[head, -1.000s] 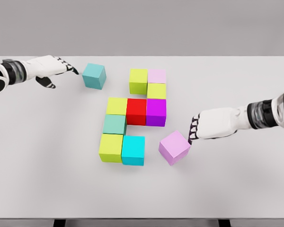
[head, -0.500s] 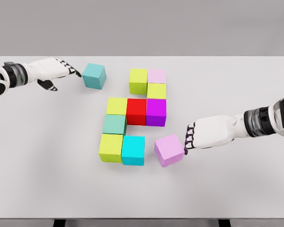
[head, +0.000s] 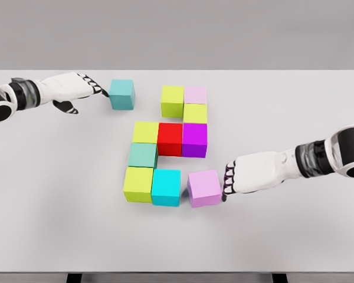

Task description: Assemble the squares on the desktop into the number 2

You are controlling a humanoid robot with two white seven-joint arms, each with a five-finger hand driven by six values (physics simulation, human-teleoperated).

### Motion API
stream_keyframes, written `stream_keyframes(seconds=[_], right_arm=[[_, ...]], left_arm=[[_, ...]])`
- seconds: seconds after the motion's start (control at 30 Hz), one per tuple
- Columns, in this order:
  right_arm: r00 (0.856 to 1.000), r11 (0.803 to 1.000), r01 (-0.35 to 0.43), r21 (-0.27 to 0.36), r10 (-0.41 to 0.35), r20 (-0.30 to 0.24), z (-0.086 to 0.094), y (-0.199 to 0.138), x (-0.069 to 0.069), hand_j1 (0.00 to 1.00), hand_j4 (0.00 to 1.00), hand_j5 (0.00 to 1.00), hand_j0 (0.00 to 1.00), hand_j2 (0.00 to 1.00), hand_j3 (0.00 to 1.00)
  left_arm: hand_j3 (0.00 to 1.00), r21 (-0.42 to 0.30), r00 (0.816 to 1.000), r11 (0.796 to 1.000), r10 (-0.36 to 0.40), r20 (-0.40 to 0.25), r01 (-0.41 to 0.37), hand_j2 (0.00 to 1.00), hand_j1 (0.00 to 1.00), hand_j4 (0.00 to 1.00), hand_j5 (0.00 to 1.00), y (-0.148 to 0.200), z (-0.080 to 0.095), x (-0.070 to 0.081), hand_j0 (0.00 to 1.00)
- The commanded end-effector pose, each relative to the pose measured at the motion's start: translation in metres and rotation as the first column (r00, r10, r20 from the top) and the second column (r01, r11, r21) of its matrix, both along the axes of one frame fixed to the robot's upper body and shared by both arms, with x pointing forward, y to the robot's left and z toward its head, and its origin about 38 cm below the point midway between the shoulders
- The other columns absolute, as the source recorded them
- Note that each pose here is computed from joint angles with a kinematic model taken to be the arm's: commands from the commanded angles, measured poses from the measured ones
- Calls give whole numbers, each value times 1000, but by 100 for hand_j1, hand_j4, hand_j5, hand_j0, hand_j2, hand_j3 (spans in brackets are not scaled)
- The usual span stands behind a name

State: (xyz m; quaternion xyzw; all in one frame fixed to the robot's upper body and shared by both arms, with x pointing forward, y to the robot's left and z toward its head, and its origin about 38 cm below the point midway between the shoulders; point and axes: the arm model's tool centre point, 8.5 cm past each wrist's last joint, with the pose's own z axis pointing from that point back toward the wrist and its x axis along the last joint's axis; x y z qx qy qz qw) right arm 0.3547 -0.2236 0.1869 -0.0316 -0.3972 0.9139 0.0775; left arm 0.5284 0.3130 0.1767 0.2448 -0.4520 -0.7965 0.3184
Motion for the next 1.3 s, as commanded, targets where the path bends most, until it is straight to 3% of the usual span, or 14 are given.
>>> stream_keyframes(seconds=[0.0, 0.63, 1.07, 1.27], right_arm=[[1000, 1000, -4, 10, 4, -3, 0, 4, 0, 74, 74, 74, 74, 74, 74], [999, 999, -1, 44, 2, -45, -3, 9, -4, 74, 74, 74, 74, 74, 74], [998, 998, 0, 63, 4, -69, -5, 12, -6, 74, 74, 74, 74, 74, 74], [998, 999, 17, 41, -15, -56, -3, 4, -3, 75, 75, 75, 75, 75, 75]], left_arm=[[87, -7, 1000, 1000, -4, 6, 4, 87, 87, 87, 87, -2, 3, 0, 87], [87, 1, 999, 999, 49, -8, -49, 87, 87, 87, 87, 14, -1, 4, 87], [87, -13, 1000, 1000, 9, -22, -9, 87, 87, 87, 87, -15, -2, 9, 87], [87, -7, 999, 999, 33, -35, -33, 87, 87, 87, 87, -7, -6, 10, 87]])
